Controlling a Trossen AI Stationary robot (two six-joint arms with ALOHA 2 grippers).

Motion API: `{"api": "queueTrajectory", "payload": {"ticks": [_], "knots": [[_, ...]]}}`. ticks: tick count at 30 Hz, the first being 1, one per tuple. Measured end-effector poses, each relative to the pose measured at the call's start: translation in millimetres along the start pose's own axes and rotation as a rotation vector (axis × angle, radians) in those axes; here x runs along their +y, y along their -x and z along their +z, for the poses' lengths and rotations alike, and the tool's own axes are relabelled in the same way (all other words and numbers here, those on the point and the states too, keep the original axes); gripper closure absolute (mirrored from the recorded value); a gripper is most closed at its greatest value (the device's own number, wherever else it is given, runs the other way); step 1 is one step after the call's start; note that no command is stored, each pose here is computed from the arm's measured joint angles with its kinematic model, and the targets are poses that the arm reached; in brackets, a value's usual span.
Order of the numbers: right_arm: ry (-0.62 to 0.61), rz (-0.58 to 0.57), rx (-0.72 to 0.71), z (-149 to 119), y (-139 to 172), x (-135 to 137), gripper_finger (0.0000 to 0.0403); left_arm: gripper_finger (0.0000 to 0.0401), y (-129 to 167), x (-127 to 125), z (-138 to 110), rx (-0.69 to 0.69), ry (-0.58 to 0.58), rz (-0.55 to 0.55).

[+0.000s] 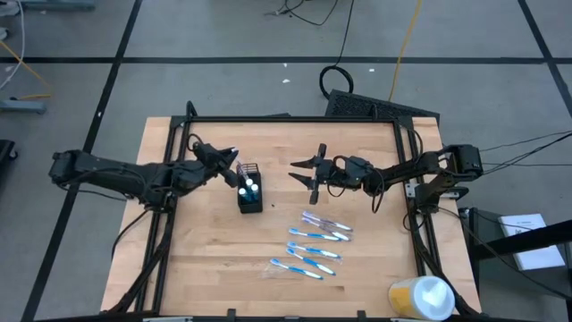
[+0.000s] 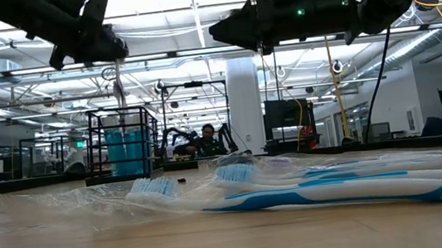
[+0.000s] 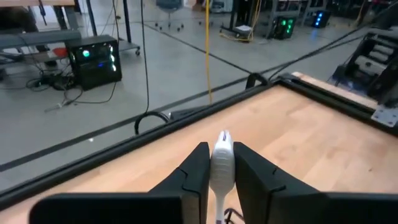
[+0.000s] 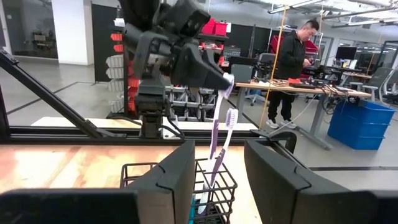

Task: Pick & Place toothbrushing station
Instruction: Put the purple toothbrush into the black organizer

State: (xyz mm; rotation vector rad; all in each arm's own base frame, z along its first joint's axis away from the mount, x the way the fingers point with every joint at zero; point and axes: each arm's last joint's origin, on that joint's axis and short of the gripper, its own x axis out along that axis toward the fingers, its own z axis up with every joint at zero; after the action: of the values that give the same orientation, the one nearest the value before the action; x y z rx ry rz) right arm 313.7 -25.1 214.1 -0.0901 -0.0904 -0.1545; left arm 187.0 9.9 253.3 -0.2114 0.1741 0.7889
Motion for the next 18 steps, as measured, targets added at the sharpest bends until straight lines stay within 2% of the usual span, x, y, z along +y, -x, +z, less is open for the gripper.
{"api": "queueTrajectory", "payload": {"ticks": [8, 14, 18], "knots": [[0.000, 0.001, 0.003, 0, 0, 0, 0.0273, 0.0351, -3, 4, -19, -0.002, 0.042, -0.003], [0.000, 0.001, 0.006, -1, 0, 0, 0.0273, 0.0340, -4, 6, -26, 0.009, 0.069, 0.006], [0.001, 0.001, 0.008, -1, 0, 0, 0.0273, 0.0350, -4, 8, -30, 0.017, 0.074, 0.011]]}}
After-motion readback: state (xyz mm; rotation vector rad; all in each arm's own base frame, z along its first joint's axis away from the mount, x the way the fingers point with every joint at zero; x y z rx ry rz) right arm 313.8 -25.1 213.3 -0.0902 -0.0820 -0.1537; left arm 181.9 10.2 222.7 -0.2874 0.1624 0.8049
